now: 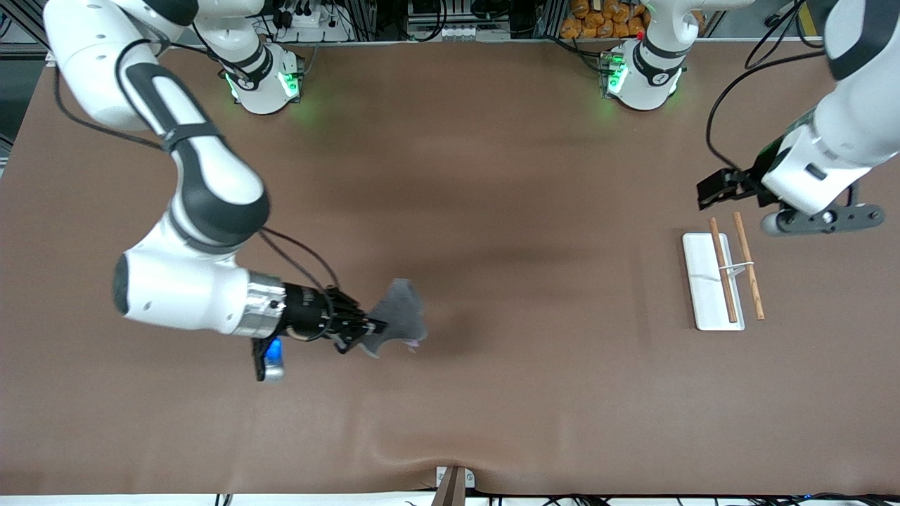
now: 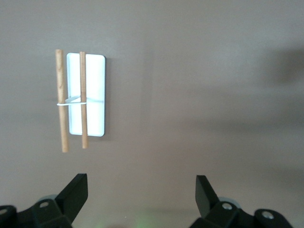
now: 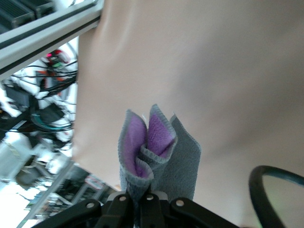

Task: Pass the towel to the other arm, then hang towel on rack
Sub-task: 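Lift the towel toward table center while the left gripper moves inward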

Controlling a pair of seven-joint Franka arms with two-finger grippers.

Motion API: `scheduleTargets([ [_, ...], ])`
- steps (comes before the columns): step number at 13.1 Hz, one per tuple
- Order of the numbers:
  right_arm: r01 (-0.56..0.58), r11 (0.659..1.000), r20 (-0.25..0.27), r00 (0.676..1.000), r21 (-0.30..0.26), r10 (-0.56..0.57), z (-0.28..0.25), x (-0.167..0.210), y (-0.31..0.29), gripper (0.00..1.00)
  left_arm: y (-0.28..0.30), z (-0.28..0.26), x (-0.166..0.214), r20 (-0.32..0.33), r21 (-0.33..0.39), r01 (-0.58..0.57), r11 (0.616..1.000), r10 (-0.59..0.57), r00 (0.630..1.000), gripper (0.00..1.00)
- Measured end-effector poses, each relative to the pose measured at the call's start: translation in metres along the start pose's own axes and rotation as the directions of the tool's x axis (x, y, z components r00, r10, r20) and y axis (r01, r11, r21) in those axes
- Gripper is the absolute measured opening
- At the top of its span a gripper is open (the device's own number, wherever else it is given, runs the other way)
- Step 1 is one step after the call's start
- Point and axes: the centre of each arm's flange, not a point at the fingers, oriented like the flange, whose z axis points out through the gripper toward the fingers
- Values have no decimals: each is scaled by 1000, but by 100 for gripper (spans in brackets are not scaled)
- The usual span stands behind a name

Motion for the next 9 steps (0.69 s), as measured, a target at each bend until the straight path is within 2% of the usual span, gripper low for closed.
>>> scheduleTargets([
  [2, -73, 994, 20, 997, 86, 72, 24, -38, -9, 4, 13, 14, 7, 5, -7, 6, 1000, -6, 1000, 100],
  [5, -186, 958, 94, 981, 219, 169, 48, -78, -16, 4, 34, 25, 10, 12, -30, 39, 999, -39, 999, 100],
  [9, -264, 916, 173, 960, 302, 220, 68, -113, -16, 4, 56, 31, 9, 38, -97, 113, 989, -110, 993, 100],
])
